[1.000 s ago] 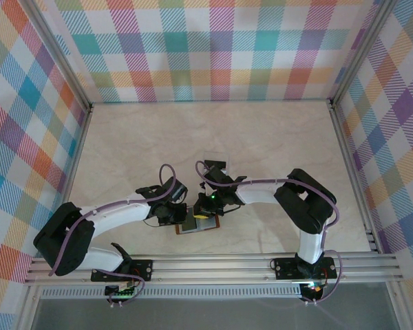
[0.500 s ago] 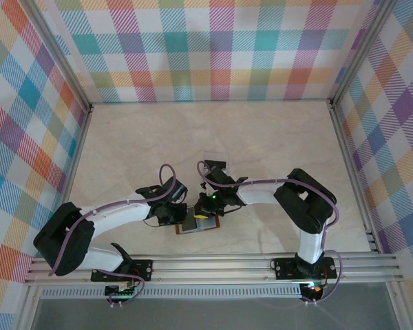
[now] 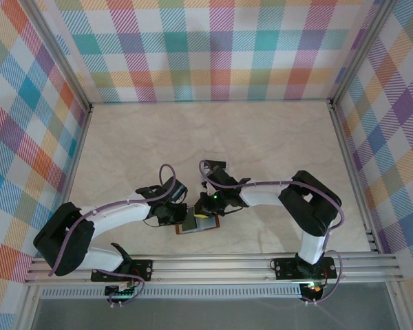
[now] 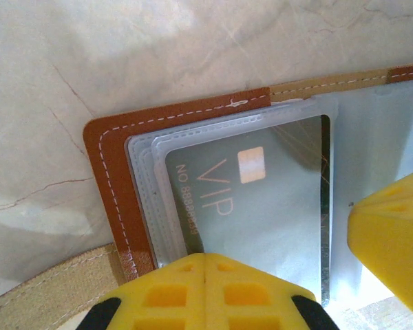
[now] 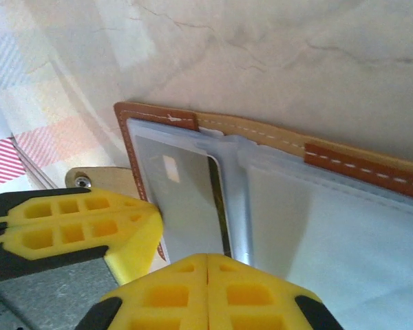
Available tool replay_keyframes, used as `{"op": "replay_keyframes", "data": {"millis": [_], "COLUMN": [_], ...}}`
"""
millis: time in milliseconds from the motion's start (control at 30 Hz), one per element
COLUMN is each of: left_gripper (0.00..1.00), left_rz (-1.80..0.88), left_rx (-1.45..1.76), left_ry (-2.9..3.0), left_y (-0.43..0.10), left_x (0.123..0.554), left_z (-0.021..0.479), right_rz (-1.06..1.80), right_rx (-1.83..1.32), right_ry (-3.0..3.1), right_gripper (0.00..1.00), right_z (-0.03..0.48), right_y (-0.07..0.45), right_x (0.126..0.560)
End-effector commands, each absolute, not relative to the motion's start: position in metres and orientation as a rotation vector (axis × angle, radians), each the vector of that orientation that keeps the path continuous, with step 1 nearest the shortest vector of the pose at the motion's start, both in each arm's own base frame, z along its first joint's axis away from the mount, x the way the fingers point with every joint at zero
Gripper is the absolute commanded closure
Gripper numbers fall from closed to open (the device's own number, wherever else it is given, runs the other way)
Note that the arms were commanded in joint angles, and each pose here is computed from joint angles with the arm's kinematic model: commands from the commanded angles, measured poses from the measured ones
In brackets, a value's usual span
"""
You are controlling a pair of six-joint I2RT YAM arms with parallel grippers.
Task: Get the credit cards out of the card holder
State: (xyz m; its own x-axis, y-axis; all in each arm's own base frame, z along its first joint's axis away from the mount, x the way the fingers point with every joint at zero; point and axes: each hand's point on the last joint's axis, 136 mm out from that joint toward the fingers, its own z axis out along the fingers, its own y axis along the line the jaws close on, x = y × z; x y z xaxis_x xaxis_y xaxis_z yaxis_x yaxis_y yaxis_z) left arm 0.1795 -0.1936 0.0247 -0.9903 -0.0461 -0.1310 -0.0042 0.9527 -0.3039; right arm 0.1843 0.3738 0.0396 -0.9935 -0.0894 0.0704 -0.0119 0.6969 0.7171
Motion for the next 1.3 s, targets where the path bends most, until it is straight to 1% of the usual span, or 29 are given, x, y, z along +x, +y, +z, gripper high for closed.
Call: {"op": "replay_keyframes", "data": {"millis": [0,167,267,433,500,567,700,967,1167,1267], "left_gripper": [0.94,0.94,0.94,0.94,0.94,0.94,0.92,0.90,0.91,0.91], "left_rz": [-0.404,-0.404,-0.402,-0.405,-0.403,-0.406,-0.408,-0.392,-0.404,-0.418], "left_rx": [-0.022,-0.021,-0.021,-0.022,-0.023,-0.023,-0.023,-0.023,-0.021,-0.017], "left_ry": [2.995,2.993,2.994,2.994,2.993,2.989,2.984,2.988,2.984,2.973], "left_y": [-0.186,-0.185,-0.185,-0.185,-0.184,-0.184,-0.185,-0.182,-0.185,-0.187], "left_x": [0.173,0.173,0.173,0.172,0.172,0.173,0.173,0.172,0.174,0.176], "left_z": [0.018,0.019,0.019,0.019,0.020,0.021,0.024,0.023,0.024,0.030], "right_rz": [-1.231,-1.202,-1.200,-1.155,-1.103,-1.038,-0.931,-0.907,-1.058,-1.047], "right_rx": [0.100,0.087,0.079,0.063,0.067,0.075,0.115,0.149,0.170,0.161], "right_ry": [-2.772,-2.766,-2.756,-2.779,-2.817,-2.856,-2.912,-2.967,-2.928,-2.921], "right_gripper": [0.91,0.87,0.82,0.80,0.74,0.72,0.71,0.71,0.71,0.72], "right_z": [0.044,0.032,0.026,0.019,0.017,0.015,0.015,0.031,0.051,0.049], "right_y": [0.380,0.381,0.383,0.377,0.371,0.364,0.355,0.351,0.363,0.360], "right_x": [0.183,0.183,0.183,0.183,0.184,0.184,0.184,0.188,0.187,0.186]}}
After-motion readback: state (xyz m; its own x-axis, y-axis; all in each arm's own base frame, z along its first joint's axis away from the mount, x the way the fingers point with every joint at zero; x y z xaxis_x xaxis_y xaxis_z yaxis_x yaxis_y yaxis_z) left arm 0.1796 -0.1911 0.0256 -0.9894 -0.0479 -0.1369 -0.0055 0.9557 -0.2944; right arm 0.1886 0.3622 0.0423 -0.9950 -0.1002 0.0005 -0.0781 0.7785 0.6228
